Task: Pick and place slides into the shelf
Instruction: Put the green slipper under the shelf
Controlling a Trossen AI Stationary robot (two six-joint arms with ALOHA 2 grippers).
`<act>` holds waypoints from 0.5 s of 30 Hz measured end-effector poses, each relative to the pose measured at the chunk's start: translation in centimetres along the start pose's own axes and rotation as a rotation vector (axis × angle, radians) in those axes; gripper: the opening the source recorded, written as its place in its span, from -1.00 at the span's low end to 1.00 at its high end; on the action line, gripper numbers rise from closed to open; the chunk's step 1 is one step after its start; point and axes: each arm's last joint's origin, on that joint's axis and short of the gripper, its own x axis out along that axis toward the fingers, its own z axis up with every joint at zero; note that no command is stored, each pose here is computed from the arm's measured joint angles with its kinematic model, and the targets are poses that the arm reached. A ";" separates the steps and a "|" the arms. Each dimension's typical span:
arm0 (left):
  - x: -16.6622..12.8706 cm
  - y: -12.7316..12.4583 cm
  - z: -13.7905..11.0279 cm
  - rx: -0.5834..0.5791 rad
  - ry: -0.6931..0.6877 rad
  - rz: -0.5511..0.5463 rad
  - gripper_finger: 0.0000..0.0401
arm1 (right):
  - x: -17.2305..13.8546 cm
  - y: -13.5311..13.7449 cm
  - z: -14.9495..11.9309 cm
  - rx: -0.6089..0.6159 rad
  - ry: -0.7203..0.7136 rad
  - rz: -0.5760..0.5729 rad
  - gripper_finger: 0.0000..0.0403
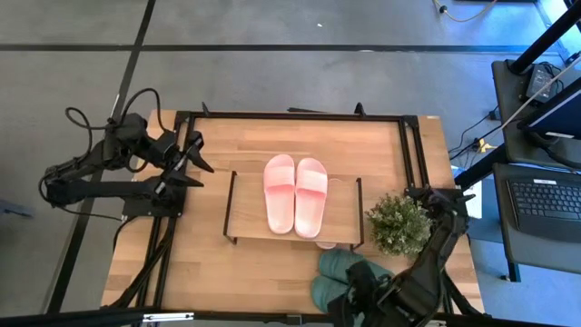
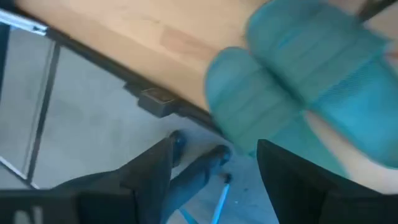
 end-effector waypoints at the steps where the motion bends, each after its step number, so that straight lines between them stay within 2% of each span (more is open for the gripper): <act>1: 0.0 0.0 0.0 0.000 -0.002 0.008 -0.05 | 0.6 0.3 -0.3 -0.017 0.002 0.007 0.16; 4: 0.0 0.1 0.0 -0.002 -0.002 0.017 -0.05 | 2.6 0.3 -0.9 -0.056 0.017 -0.068 0.16; 7: 0.0 0.1 0.0 -0.003 -0.002 0.017 -0.05 | 3.8 -0.2 -0.9 0.011 0.012 -0.188 0.16; 15: 0.0 0.1 0.0 -0.008 -0.002 0.018 -0.05 | 5.5 -0.9 -1.2 0.118 -0.040 -0.247 0.16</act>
